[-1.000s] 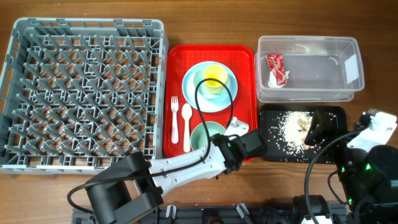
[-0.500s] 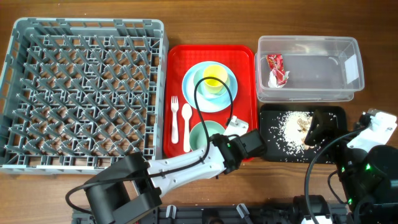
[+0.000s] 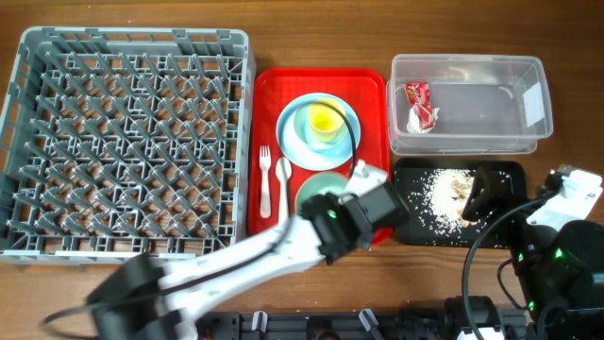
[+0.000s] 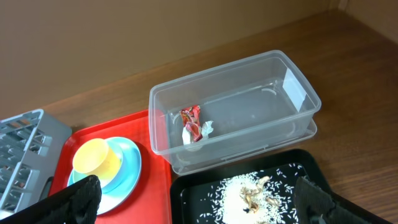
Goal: Sort waste into correct bins and load items into the dishwasher rack
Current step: 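Lift the green bowl and carry it over the dish rack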
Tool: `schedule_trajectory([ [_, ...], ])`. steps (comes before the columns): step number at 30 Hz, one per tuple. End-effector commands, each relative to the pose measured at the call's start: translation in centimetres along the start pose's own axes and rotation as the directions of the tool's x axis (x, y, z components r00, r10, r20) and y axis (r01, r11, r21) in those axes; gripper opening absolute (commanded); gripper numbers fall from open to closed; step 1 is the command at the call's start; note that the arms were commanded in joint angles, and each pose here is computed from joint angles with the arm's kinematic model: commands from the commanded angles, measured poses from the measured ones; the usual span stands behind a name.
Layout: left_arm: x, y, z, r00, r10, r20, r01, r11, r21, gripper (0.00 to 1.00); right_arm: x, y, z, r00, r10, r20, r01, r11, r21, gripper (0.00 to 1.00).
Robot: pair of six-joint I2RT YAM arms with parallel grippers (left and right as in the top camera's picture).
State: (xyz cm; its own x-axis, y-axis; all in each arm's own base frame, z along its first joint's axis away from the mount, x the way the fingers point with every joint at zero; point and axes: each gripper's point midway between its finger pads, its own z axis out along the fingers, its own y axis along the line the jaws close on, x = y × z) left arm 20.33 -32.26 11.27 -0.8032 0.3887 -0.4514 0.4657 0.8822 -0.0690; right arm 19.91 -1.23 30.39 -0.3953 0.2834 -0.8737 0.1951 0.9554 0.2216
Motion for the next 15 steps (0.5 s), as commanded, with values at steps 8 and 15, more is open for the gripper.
schedule_trajectory([
  [8, -13.1, 8.2, -20.5, 0.922, -0.254, 0.291, 0.040, 0.812, 0.582, 0.04, -0.3, 0.2, -0.2, 1.000, -0.016, 0.006, 0.016, 1.000, -0.012, 1.00],
  [15, -16.5, 19.1, -23.7, 0.876, -0.402, 0.268, -0.065, 0.452, 0.889, 0.04, -0.3, 0.2, -0.2, 1.000, -0.016, 0.006, 0.016, 1.000, -0.012, 1.00],
])
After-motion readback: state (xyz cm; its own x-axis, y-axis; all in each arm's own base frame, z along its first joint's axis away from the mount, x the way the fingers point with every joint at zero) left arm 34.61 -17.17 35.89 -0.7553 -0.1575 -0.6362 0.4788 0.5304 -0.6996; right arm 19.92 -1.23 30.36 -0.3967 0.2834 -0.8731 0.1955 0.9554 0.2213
